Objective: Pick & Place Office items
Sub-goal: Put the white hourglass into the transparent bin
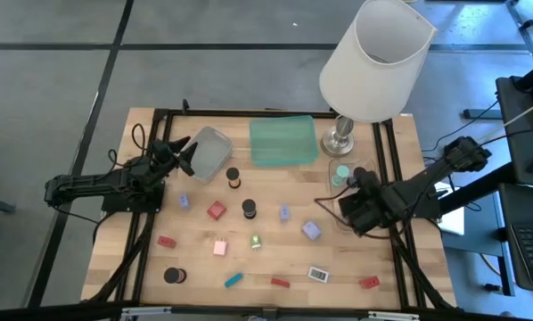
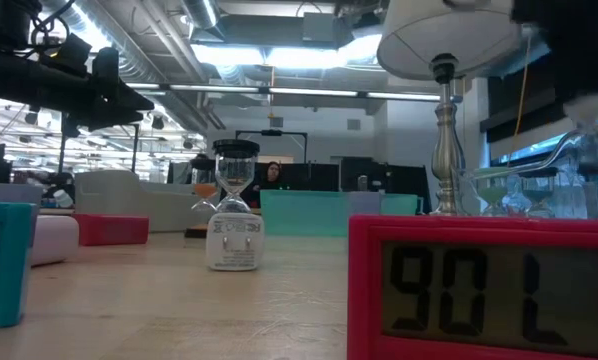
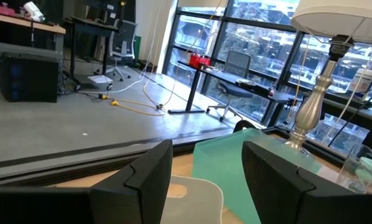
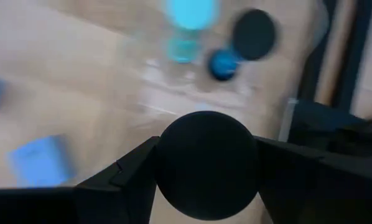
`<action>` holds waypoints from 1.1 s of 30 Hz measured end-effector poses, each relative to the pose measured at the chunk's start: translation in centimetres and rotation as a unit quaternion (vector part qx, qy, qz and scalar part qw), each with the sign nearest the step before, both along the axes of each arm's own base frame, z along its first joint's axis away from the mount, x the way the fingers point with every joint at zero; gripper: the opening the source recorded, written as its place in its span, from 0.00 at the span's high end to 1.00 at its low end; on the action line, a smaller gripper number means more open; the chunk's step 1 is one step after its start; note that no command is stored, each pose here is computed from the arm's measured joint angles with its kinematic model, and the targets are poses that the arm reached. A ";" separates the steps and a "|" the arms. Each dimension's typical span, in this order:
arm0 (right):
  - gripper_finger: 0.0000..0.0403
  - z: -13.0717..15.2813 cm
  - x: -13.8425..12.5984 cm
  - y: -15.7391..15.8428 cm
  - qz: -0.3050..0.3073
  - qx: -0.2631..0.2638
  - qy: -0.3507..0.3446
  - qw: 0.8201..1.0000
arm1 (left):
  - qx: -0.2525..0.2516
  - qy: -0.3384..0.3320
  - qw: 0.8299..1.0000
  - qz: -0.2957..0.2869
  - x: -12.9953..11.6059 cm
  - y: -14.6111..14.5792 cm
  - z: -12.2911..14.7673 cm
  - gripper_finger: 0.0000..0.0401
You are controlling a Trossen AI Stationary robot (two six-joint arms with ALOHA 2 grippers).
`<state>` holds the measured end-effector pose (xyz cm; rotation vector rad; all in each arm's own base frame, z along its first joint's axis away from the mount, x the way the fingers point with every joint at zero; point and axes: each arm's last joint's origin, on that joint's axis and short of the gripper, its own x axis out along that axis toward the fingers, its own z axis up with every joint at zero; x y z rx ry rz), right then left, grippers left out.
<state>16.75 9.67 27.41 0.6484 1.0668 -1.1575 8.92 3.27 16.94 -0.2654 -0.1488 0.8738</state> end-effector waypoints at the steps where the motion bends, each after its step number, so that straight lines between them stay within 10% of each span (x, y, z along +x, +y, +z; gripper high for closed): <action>1: 0.47 -0.7 -0.6 -0.3 -0.013 -0.003 0.007 1.000 | 0.000 0.000 1.000 0.000 0.0 0.0 0.0 0.53; 14: 0.46 -7.5 -2.4 -2.6 -0.051 0.008 -0.029 0.998 | 0.000 0.001 1.000 0.000 0.0 0.0 0.0 0.52; 33: 0.40 -7.7 -2.1 -3.2 -0.051 -0.014 -0.045 0.998 | 0.000 0.001 1.000 0.000 0.0 0.0 0.0 0.53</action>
